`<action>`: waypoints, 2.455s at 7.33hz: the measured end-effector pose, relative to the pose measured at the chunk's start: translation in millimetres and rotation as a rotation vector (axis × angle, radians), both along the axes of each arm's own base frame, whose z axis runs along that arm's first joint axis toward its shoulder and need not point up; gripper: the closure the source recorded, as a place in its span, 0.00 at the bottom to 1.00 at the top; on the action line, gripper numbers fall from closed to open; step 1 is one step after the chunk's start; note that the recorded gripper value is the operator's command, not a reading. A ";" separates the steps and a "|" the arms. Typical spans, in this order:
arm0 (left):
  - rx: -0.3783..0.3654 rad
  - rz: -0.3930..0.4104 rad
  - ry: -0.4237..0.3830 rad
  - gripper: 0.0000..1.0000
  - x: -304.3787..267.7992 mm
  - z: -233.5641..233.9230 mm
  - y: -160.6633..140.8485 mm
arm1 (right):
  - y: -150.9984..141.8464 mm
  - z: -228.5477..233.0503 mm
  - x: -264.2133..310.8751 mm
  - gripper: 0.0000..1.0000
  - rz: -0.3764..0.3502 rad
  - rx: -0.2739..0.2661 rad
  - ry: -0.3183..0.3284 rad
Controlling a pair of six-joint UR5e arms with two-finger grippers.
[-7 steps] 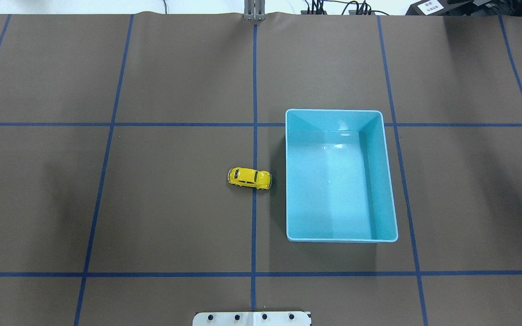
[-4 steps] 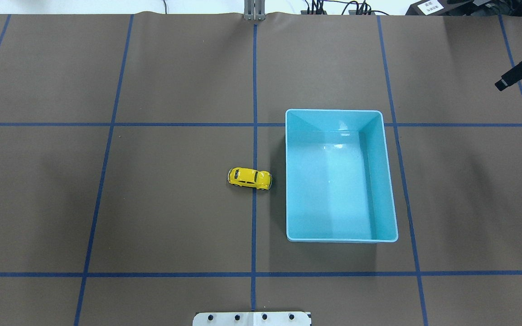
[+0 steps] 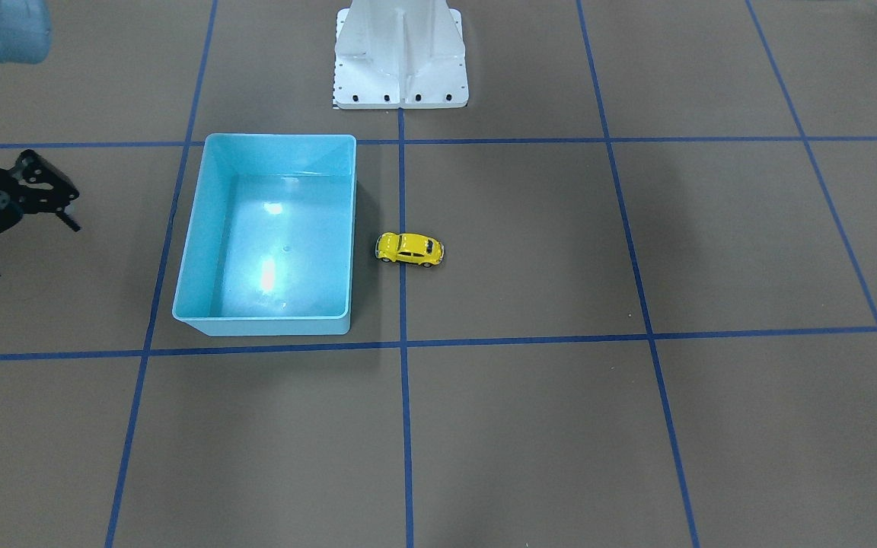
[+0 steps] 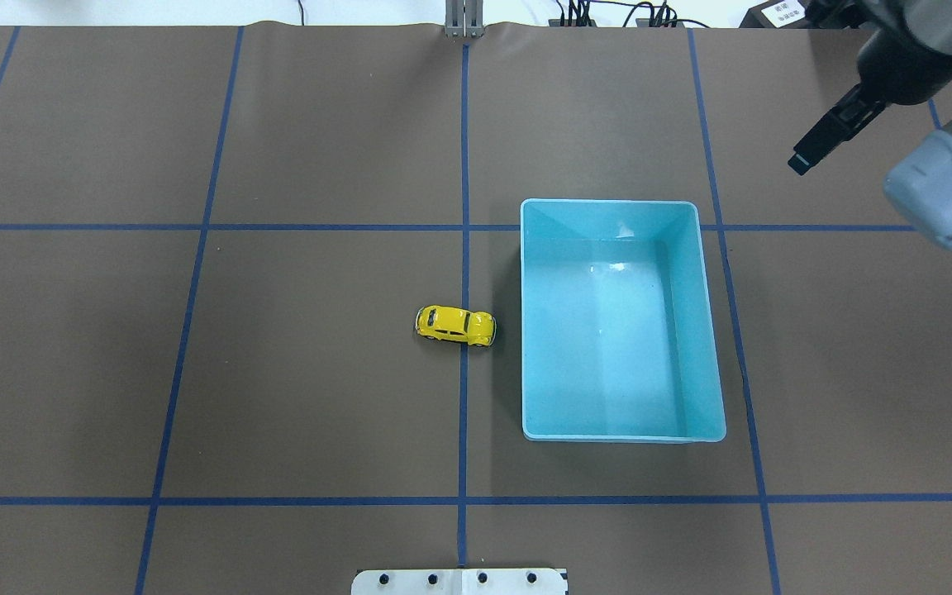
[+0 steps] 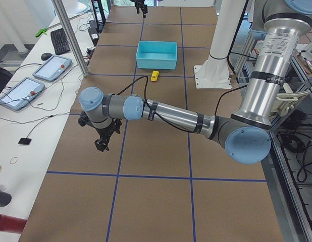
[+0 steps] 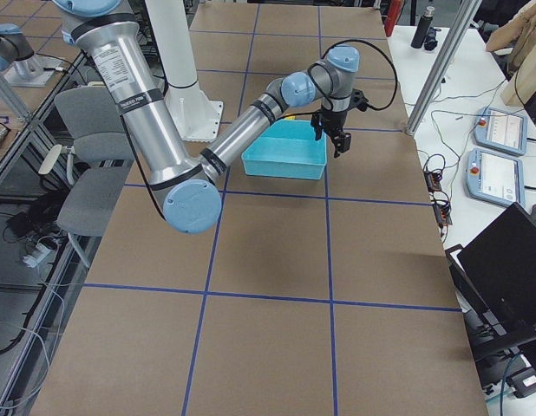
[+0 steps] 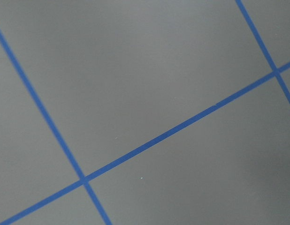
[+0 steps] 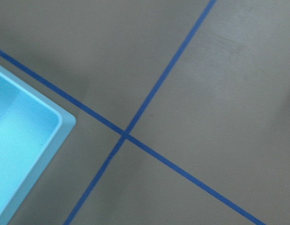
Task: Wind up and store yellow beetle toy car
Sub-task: 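Move the right gripper over the yellow car while the left arm withdraws, then grasp the yellow car with the right gripper and lift it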
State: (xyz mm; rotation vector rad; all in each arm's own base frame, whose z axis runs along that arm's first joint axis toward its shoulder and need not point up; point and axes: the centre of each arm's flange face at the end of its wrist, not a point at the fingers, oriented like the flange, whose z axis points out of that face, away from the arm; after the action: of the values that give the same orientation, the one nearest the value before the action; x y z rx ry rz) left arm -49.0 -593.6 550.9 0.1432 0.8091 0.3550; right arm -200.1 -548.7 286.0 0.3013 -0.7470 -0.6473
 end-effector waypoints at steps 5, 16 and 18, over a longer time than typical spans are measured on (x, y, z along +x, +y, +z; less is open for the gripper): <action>-0.342 -0.215 -0.036 0.00 -35.1 81.7 35.6 | 70.8 -104.5 -136.4 0.02 -0.235 0.117 0.002; -0.450 -0.349 -0.044 0.00 -28.0 117.4 66.8 | 114.2 -152.1 -431.3 0.01 -0.412 0.425 0.077; -0.453 -0.350 -0.044 0.00 -28.2 119.1 72.1 | 114.6 -130.7 -443.4 0.01 -0.419 0.436 0.083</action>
State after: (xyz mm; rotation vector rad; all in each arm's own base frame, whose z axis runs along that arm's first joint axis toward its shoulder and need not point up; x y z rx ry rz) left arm -77.2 -521.5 670.0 -0.1469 0.7858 -0.1580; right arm -643.5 -434.1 155.3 0.5196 -0.5868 -1.2175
